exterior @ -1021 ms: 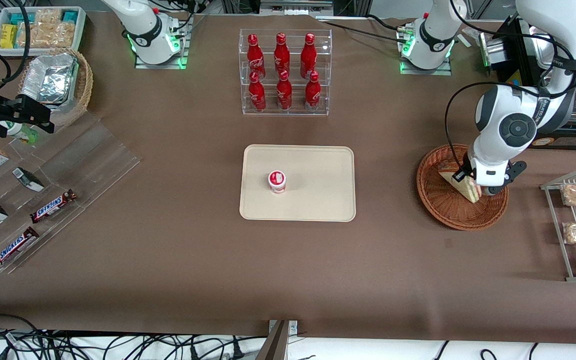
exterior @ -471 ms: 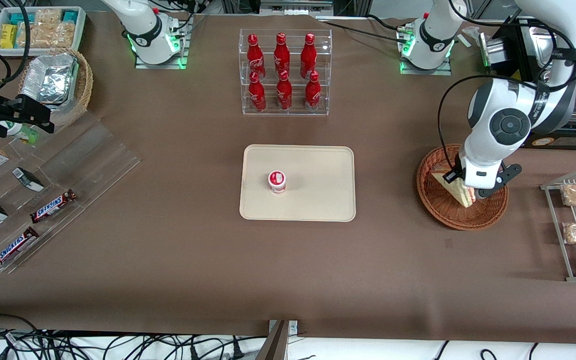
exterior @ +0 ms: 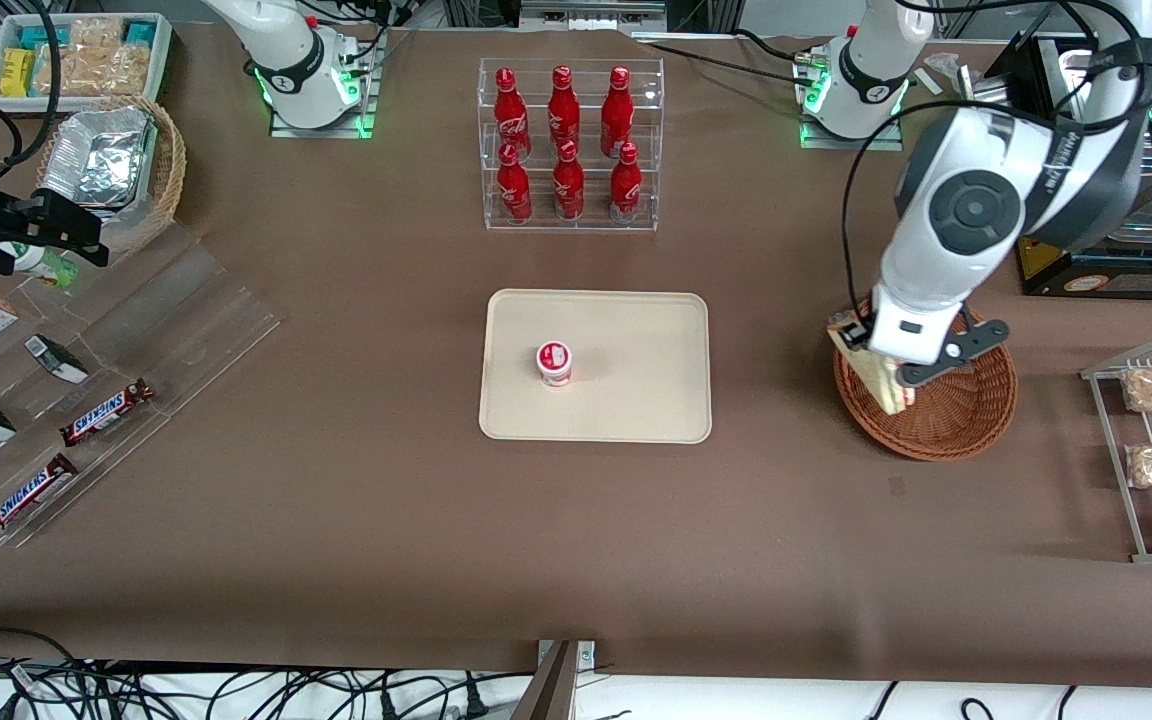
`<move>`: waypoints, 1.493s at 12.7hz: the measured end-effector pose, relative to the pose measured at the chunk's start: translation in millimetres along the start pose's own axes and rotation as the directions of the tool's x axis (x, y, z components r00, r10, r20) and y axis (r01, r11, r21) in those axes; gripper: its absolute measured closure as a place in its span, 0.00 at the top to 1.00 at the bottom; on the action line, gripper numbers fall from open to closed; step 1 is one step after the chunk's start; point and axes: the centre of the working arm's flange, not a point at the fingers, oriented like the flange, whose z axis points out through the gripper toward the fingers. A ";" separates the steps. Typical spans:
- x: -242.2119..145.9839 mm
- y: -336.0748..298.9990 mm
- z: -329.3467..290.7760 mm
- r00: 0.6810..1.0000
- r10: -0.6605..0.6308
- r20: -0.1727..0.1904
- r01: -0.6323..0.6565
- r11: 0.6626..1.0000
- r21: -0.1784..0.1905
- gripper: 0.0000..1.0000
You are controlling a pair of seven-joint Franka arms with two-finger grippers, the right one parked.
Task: Place sandwich from basket to tray
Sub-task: 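Carry the sandwich with the left gripper over to the cream tray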
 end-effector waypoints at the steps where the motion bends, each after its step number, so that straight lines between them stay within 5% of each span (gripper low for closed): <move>1: -13.3 15.8 -8.3 0.999 0.035 -0.008 -0.036 0.999 -0.013 0.37; 11: -119.5 153.5 19.2 0.949 0.313 -0.044 -0.316 0.933 -0.171 0.38; 19: -152.9 197.3 79.2 0.952 0.272 -0.142 -0.289 0.950 -0.121 0.38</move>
